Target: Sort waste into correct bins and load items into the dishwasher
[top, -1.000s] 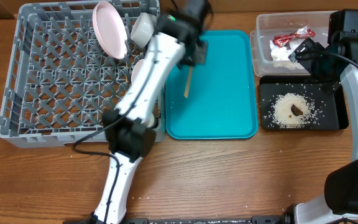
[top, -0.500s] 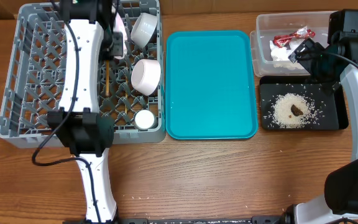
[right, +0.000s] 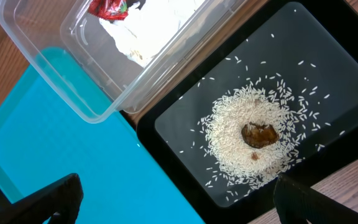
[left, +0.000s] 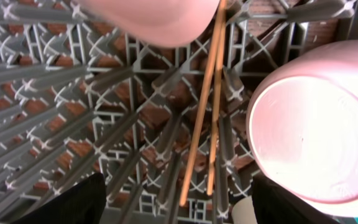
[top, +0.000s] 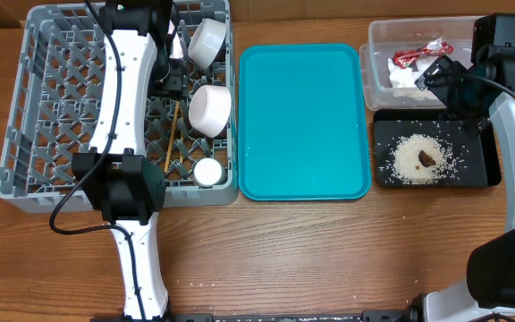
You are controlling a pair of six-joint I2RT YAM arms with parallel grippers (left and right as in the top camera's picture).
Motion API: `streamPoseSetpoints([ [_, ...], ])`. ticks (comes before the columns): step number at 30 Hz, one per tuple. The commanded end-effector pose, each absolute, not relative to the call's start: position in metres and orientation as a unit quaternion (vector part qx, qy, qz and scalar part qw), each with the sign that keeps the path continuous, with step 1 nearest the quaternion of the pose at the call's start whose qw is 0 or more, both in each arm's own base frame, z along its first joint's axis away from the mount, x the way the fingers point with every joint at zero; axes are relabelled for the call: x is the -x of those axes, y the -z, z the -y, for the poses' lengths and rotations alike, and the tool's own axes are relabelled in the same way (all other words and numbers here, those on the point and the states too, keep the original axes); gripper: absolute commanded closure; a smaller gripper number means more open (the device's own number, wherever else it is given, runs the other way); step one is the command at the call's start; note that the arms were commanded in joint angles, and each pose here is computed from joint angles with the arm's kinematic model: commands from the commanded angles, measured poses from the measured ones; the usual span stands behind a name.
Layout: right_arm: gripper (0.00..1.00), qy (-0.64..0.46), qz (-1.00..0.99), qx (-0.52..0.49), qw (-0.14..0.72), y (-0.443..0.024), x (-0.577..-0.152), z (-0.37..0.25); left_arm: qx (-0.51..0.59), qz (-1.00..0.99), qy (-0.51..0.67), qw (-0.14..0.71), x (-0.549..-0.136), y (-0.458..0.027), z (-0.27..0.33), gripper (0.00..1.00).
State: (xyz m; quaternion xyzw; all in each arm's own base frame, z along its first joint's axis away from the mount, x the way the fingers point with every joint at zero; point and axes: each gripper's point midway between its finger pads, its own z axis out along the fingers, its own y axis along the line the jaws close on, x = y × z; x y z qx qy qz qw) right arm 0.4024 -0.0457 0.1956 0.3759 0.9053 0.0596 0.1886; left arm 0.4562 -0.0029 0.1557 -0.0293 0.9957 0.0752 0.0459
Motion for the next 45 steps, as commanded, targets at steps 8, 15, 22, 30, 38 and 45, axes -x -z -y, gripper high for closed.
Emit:
streamPoseSetpoints([
  [8,0.00,-0.053,-0.904,-0.377,0.196,-0.199,-0.403,0.049,0.071,-0.966,-0.030,0.248,-0.382,-0.339,0.007,0.24],
  [15,0.00,-0.053,-0.904,-0.377,0.196,-0.199,-0.403,0.049,0.106,-0.953,-0.041,0.282,-0.303,-0.334,0.008,0.31],
  [22,0.00,-0.053,-0.904,-0.377,0.196,-0.199,-0.403,0.049,-0.018,-0.924,0.057,0.377,-0.285,-0.257,0.088,0.31],
  [30,0.00,-0.053,-0.904,-0.377,0.196,-0.199,-0.403,0.049,-0.015,-0.932,0.014,0.362,-0.266,-0.234,0.072,0.00],
  [38,0.00,-0.053,-0.904,-0.377,0.196,-0.199,-0.403,0.049,-0.023,-0.945,-0.007,0.326,-0.252,-0.221,0.064,0.00],
  [45,0.00,-0.053,-0.904,-0.377,0.196,-0.199,-0.403,0.049,-0.117,-0.894,-0.023,0.433,-0.288,-0.241,0.075,0.00],
])
